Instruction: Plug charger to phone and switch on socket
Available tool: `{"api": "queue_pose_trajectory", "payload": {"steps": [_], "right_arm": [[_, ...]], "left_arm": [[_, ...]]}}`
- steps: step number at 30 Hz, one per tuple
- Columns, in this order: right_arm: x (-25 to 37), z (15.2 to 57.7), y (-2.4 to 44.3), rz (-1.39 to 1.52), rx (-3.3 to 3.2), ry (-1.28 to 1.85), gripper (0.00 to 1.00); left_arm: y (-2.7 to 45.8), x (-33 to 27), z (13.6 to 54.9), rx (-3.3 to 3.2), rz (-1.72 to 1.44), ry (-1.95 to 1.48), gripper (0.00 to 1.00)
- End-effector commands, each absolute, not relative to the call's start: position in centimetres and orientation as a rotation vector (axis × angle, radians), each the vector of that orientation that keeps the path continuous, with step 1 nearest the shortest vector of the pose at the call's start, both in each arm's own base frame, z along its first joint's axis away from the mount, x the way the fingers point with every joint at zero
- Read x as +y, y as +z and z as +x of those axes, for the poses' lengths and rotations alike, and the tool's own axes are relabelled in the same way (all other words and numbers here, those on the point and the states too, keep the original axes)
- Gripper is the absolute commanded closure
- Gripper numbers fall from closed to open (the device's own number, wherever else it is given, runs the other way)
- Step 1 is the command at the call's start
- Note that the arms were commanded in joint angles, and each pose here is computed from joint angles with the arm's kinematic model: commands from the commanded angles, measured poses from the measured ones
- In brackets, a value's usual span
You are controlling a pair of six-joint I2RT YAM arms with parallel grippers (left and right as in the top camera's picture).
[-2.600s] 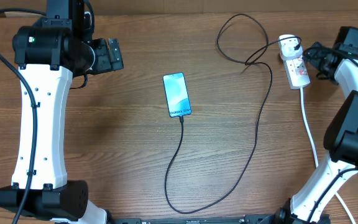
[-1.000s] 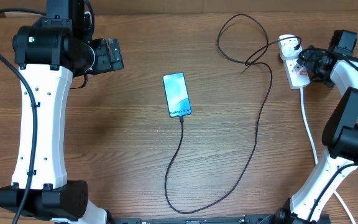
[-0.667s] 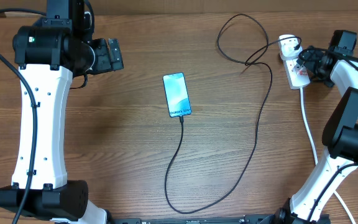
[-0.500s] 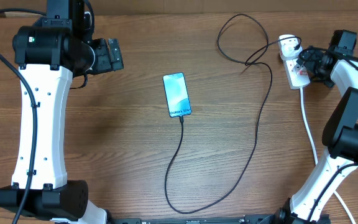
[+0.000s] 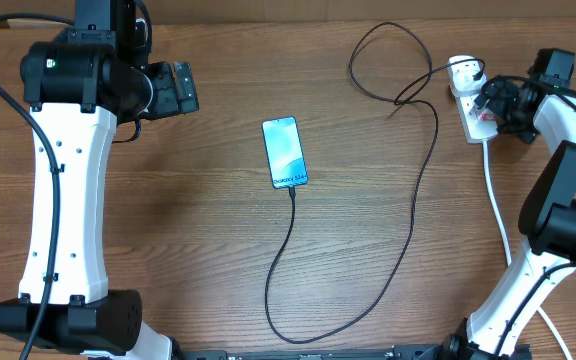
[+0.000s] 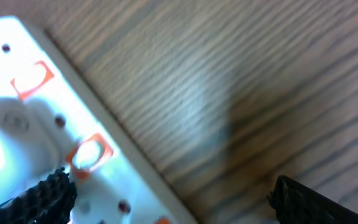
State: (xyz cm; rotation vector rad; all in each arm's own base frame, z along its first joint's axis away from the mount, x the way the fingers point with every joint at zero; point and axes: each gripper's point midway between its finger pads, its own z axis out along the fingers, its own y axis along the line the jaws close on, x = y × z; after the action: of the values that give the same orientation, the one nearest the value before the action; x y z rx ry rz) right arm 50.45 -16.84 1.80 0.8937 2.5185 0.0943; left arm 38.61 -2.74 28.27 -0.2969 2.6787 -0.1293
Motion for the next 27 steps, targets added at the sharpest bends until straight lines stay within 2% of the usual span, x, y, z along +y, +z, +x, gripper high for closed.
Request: {"api": "queue_pose_trajectory", "payload": {"steps": [1, 7, 13, 21, 27], "right_arm": [[-16.6, 50.1, 4.6, 0.849, 2.503, 0.084, 0.00], [-16.8, 49.6, 15.1, 0.794, 2.335, 0.075, 0.00], [-15.2, 45.3, 24.4, 0.756, 2.242, 0.074, 0.00], [-10.0, 38.6, 31.0, 0.674, 2.235, 0.249, 0.00], [-7.3, 33.9, 32.9, 0.659, 2.264, 0.319, 0.00]], "left_arm": [[27.9, -2.9, 38.7, 2.689, -0.303, -0.140, 0.00], [27.9, -2.9, 38.7, 2.689, -0.302, -0.140, 0.00], [27.9, -2.9, 38.7, 2.689, -0.302, -0.140, 0.01], [27.9, -2.9, 38.7, 2.689, -0.302, -0.140, 0.00], [27.9, -2.9, 38.7, 2.689, -0.302, -0.140, 0.00]]}}
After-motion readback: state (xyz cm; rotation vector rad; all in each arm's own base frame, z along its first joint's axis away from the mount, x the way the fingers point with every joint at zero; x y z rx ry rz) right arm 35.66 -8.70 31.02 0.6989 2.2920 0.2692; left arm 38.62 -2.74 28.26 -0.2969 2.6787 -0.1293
